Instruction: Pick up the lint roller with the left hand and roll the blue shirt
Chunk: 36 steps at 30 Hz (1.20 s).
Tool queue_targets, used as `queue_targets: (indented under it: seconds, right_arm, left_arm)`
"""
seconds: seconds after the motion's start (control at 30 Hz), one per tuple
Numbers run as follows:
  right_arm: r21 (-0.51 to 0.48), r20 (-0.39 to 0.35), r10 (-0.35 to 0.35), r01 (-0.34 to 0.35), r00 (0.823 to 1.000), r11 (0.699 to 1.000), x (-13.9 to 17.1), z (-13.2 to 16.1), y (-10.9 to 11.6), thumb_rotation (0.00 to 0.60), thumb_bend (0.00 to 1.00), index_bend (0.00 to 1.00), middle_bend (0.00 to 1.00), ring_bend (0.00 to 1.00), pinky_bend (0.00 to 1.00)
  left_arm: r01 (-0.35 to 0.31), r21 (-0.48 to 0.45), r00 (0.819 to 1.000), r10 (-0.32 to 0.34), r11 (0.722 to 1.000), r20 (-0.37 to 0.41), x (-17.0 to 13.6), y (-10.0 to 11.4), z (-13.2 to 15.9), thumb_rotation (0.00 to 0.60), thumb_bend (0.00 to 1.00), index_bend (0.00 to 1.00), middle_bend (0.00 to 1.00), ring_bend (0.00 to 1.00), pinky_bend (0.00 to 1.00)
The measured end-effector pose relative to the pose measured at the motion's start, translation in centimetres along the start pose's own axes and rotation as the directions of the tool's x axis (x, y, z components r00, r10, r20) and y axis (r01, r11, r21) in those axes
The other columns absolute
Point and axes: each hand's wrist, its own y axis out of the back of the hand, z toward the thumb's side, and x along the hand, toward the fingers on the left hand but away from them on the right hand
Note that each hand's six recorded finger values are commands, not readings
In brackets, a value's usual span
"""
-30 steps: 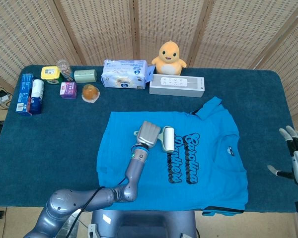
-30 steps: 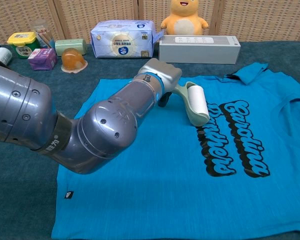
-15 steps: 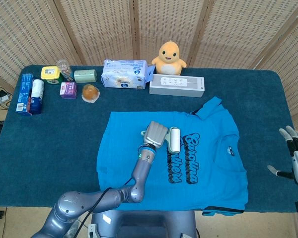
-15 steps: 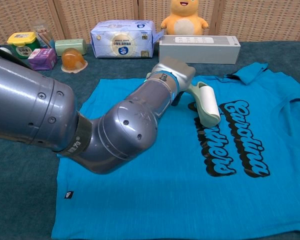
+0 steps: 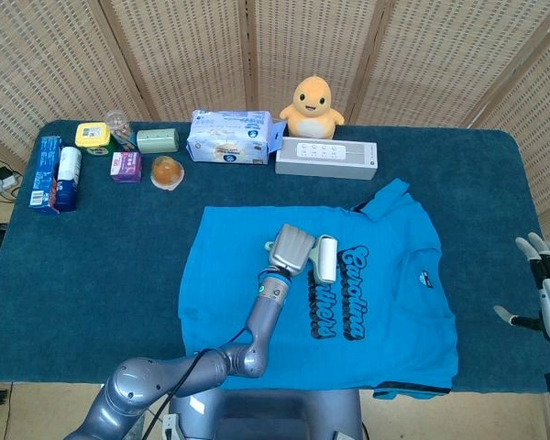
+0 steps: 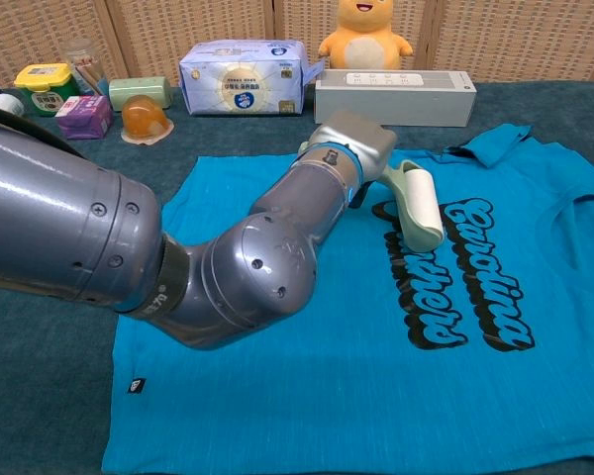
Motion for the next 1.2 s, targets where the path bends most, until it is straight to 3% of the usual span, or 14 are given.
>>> queue_targets:
  seconds: [0.63, 1.2]
  right_arm:
    - [0.003, -0.001, -0.001, 0.001, 1.000, 1.000, 0.0, 0.0, 0.0, 0.600, 0.00, 0.06, 0.00, 0.00, 0.00]
    - [0.012, -0.002, 0.005, -0.005, 1.000, 1.000, 0.0, 0.2, -0.2, 0.600, 0.00, 0.06, 0.00, 0.00, 0.00]
  left_arm:
    - [0.069, 0.039, 0.997, -0.068, 0.997, -0.027, -0.4, -1.6, -2.1, 0.600, 0.70, 0.86, 1.00, 0.80, 0.99]
    - [0.076, 0.093, 0.996, -0.072, 0.993, -0.048, -1.5, -2.9, -5.7, 0.600, 0.70, 0.86, 1.00, 0.80, 0.99]
